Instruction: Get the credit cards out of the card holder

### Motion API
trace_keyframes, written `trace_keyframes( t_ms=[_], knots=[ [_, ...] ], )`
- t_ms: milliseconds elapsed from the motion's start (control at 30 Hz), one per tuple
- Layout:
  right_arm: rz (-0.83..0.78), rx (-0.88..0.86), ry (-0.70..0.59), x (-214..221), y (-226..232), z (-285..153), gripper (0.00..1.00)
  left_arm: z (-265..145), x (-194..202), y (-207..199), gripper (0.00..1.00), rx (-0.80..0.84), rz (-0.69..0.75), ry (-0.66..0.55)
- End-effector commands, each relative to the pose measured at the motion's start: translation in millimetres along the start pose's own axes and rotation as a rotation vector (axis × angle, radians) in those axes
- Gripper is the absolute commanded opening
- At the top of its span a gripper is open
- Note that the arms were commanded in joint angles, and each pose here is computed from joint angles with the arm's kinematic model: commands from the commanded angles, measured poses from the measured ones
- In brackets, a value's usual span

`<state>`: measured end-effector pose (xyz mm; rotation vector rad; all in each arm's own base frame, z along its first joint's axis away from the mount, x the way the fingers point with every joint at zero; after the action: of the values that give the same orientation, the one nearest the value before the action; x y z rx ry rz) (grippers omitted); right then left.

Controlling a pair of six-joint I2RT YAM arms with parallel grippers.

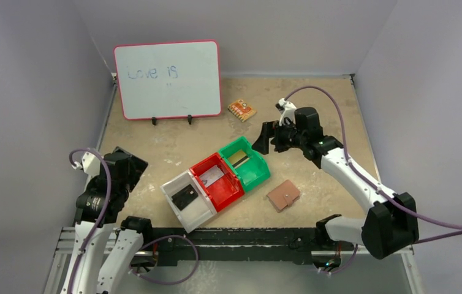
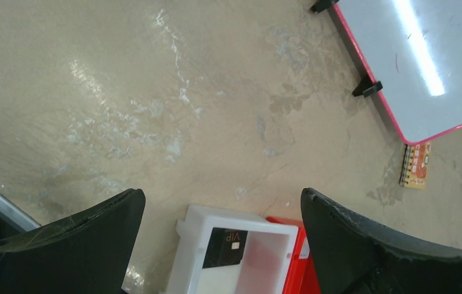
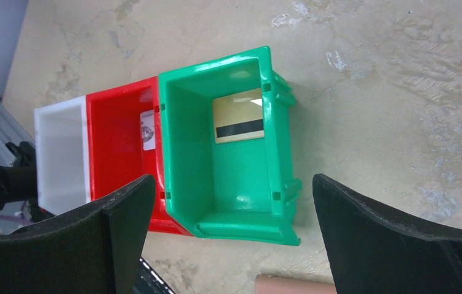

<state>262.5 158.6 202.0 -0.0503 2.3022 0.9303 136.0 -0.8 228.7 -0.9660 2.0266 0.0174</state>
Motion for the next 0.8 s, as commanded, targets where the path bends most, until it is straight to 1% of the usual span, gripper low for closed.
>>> trace_keyframes(
  t_ms=[0, 33, 67, 167, 267, 400, 567, 700, 767],
  knots=[
    [-0.062, 0.074, -0.059, -17, 5, 8, 1.00, -18, 3, 3, 1.00, 0.025, -0.025, 0.062],
    [-0.060, 0.110, -0.021, -10, -3, 14, 1.00, -20, 3, 5, 1.00, 0.024, -0.029, 0.061],
    [-0.078, 0.119, -0.019, -16, 0, 17, 1.00, -22, 4, 7, 1.00, 0.023, -0.036, 0.062],
    [-0.098, 0.188, 0.021, -11, -8, 35, 1.00, -24, 9, 13, 1.00, 0.020, -0.069, 0.070],
    [-0.116, 0.281, 0.033, -11, -18, 51, 1.00, -25, 16, 11, 1.00, 0.063, -0.080, 0.095],
    [-0.142, 0.298, 0.056, -12, -20, 71, 1.00, -22, 26, 10, 1.00, 0.091, -0.072, 0.138],
    [-0.154, 0.424, 0.029, -20, -34, 88, 1.00, -16, 37, 5, 1.00, 0.124, -0.035, 0.200],
    [-0.126, 0.524, -0.022, -26, -46, 94, 1.00, -11, 45, 0, 1.00, 0.161, -0.013, 0.238],
    [-0.089, 0.554, -0.025, -24, -50, 98, 1.00, -9, 48, -4, 1.00, 0.185, -0.010, 0.256]
  ],
)
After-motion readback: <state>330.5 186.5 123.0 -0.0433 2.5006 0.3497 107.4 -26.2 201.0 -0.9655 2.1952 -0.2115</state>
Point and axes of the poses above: each gripper's point midway between its finger pads, its own z axis out along the fingers, its own y axis along the line the jaws close on, x = y × z, the point moved 6 cm from there along -z, back along the fingers, and after that the axes turned 13 degrees about z, right-handed, at the moved point
